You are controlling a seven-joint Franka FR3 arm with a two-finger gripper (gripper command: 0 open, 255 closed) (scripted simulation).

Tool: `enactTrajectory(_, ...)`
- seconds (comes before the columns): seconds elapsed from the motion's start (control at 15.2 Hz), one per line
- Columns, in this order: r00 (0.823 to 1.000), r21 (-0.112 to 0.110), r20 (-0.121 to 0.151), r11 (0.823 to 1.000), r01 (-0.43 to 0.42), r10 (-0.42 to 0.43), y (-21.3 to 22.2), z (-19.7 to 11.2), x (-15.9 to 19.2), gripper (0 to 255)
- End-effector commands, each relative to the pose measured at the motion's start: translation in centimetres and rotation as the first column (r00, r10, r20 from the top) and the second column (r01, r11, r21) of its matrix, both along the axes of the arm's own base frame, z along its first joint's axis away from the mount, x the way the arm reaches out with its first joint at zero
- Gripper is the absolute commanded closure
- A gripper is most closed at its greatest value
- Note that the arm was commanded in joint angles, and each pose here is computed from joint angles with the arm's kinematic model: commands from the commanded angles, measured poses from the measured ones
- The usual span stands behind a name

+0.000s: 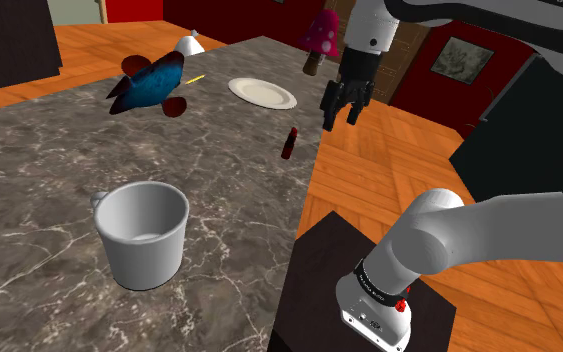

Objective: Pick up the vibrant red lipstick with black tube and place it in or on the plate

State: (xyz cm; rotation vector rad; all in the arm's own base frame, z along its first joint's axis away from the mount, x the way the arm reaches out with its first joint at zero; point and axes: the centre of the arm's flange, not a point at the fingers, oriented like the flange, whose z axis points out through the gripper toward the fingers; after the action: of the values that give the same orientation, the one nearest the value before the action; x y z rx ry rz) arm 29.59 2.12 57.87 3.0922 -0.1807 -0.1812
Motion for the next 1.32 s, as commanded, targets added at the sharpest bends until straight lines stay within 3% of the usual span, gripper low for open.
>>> enactTrajectory(0.0,1.000,0.000,0.000,1.000,0.000,0.000,0.0,0.0,0.0,0)
enactTrajectory(0.26,0.990,0.004,0.127,0.998,0.068,-0.068,3.9,-1.1,1.3,0)
enactTrajectory(0.53,0.962,0.015,0.242,0.991,0.129,-0.129,7.4,-1.9,2.9,0)
enactTrajectory(0.99,0.962,0.015,0.242,0.991,0.129,-0.129,7.3,-5.6,3.4,0)
enactTrajectory(1.25,0.962,0.015,0.242,0.991,0.129,-0.129,7.3,-5.9,3.4,0)
